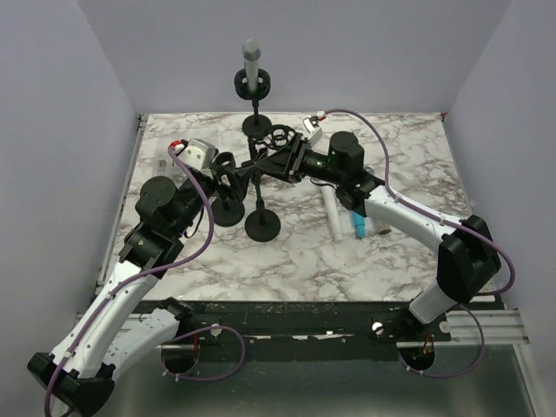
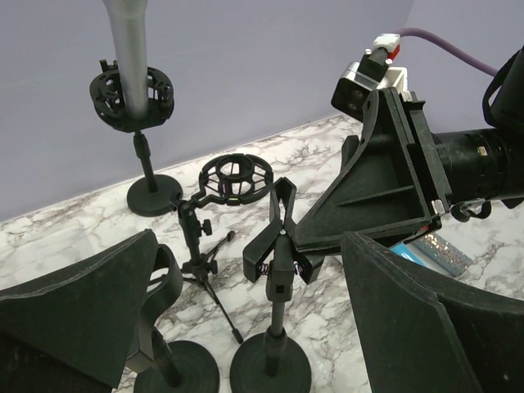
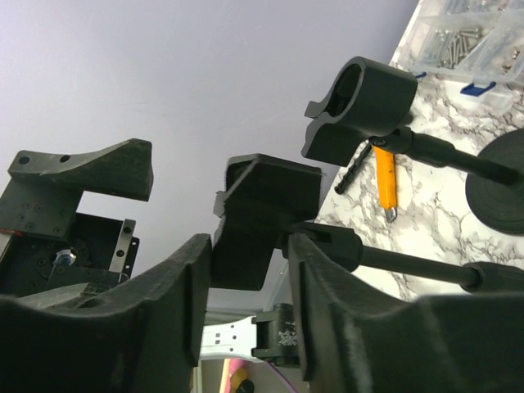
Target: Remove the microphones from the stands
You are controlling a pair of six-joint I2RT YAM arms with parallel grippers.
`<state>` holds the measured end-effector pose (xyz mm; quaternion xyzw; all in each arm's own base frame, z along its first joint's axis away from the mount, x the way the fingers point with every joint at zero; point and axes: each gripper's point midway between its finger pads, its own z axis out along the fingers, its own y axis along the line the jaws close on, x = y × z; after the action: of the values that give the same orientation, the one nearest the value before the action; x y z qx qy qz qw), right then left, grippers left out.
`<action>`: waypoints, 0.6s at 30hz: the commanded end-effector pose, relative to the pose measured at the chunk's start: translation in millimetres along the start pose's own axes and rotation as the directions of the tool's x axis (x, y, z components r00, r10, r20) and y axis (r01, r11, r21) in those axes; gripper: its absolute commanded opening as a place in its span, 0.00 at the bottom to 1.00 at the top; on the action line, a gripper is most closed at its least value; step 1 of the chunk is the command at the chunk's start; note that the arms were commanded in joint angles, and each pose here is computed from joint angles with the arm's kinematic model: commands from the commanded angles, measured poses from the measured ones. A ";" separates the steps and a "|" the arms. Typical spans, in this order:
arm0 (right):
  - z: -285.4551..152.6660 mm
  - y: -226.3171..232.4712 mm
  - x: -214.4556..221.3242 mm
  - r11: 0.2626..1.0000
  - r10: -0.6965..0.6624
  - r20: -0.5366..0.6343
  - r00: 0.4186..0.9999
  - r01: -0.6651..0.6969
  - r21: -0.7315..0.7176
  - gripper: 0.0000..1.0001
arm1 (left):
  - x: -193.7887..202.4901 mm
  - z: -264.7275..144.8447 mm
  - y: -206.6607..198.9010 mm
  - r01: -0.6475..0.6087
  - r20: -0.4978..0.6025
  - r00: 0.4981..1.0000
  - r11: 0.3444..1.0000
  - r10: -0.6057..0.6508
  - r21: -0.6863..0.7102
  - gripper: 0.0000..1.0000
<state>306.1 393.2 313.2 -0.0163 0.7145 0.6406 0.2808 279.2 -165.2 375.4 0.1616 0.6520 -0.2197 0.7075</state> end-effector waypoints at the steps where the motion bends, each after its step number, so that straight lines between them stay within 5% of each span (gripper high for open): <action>1: 3.5 -6.6 2.5 1.000 -0.008 0.008 1.000 0.008 0.022 0.40 | -3.8 -1.5 0.2 0.001 0.020 1.000 1.000 -0.002 0.004 0.98; 8: -3.9 -27.6 13.6 0.997 0.005 0.007 1.000 -0.006 0.079 0.30 | -2.0 -0.7 -0.2 0.003 0.015 1.000 1.000 -0.003 0.006 0.98; 18: -18.4 -84.0 45.4 0.979 0.060 -0.016 0.998 -0.056 0.194 0.30 | -0.9 0.3 -1.0 0.009 0.011 1.000 1.000 -0.009 0.011 0.98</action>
<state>297.6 382.2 305.2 -0.0035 0.7015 0.6457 0.3017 279.6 -164.6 375.5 0.1608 0.6522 -0.2190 0.7077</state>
